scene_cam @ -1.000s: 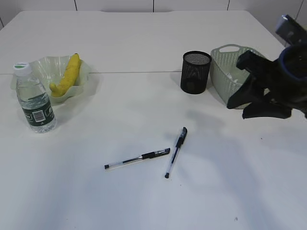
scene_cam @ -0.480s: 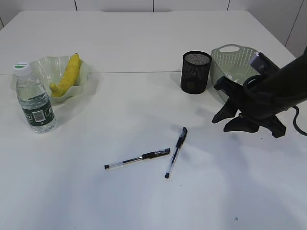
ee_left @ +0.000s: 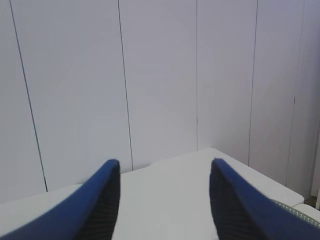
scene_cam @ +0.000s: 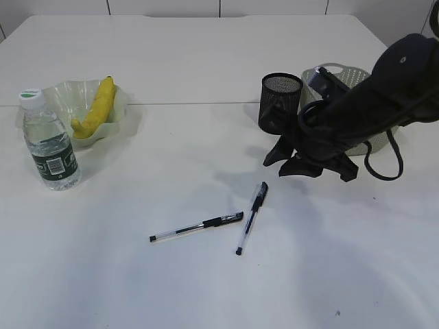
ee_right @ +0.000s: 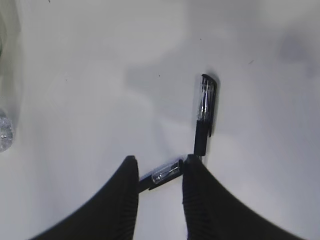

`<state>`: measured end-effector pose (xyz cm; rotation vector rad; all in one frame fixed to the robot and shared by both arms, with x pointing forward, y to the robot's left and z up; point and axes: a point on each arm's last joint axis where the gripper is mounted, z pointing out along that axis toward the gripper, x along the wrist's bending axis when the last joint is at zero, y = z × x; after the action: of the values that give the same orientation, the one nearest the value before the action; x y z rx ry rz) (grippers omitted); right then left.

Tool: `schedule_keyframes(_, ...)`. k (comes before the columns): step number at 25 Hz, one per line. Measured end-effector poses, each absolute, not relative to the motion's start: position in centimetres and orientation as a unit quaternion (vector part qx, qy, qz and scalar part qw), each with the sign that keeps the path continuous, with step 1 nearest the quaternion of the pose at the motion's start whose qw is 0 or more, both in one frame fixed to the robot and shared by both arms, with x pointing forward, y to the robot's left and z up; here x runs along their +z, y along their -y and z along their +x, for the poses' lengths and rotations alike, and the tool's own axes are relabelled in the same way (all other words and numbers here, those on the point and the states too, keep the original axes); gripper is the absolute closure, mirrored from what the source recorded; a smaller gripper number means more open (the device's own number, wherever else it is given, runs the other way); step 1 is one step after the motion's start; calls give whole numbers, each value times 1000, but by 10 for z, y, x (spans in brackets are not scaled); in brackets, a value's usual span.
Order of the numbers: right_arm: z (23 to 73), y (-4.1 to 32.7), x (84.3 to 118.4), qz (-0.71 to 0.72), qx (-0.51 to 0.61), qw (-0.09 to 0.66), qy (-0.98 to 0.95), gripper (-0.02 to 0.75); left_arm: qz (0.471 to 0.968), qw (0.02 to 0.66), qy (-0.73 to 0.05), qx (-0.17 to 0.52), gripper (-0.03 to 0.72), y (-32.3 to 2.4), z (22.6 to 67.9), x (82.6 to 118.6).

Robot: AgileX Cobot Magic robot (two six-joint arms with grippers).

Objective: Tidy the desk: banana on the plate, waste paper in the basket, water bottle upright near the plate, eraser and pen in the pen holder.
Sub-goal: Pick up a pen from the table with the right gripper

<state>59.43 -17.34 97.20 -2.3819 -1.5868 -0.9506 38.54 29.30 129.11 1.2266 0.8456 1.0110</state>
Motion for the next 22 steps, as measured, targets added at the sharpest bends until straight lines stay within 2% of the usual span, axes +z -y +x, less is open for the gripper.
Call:
schedule_keyframes(9,605,167,932,-800,-271,78,529,507,538,615,-368,443,292,-293,386,1290)
schedule_keyframes(22,617,167,949,-756,-259,34,600,508,545,605,-369,448,293,-294,386,1289)
